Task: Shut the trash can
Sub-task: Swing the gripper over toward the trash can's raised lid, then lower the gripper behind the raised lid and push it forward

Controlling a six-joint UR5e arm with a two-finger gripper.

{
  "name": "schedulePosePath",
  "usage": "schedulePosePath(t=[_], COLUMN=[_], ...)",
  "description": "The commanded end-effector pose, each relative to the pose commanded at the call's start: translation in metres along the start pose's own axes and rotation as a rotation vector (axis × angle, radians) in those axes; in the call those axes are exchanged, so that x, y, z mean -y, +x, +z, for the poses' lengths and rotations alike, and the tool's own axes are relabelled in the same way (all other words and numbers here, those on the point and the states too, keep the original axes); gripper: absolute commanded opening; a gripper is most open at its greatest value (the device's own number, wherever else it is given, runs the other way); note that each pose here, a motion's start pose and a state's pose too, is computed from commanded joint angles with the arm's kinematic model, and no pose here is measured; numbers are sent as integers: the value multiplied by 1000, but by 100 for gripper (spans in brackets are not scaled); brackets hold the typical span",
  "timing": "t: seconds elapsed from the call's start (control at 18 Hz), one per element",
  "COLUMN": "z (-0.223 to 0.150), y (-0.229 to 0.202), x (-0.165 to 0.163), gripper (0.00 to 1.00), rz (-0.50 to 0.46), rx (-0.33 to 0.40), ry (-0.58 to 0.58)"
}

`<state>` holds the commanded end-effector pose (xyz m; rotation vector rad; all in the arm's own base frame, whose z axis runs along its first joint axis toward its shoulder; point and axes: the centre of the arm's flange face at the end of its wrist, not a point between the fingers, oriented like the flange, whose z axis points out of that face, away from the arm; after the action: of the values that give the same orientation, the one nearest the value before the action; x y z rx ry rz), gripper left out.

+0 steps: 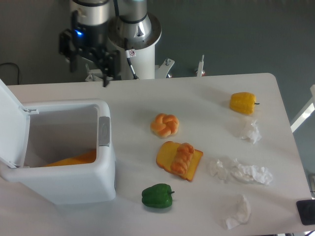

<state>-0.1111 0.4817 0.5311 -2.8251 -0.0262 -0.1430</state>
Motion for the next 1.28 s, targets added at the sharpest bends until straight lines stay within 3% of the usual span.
schedulePosePath(t=[0.67,1.28], z=[-18,-6], y=[73,86], x=[27,59], gripper=[100,100], rz=[-51,-117], rx=[-62,-74], ry=[94,147])
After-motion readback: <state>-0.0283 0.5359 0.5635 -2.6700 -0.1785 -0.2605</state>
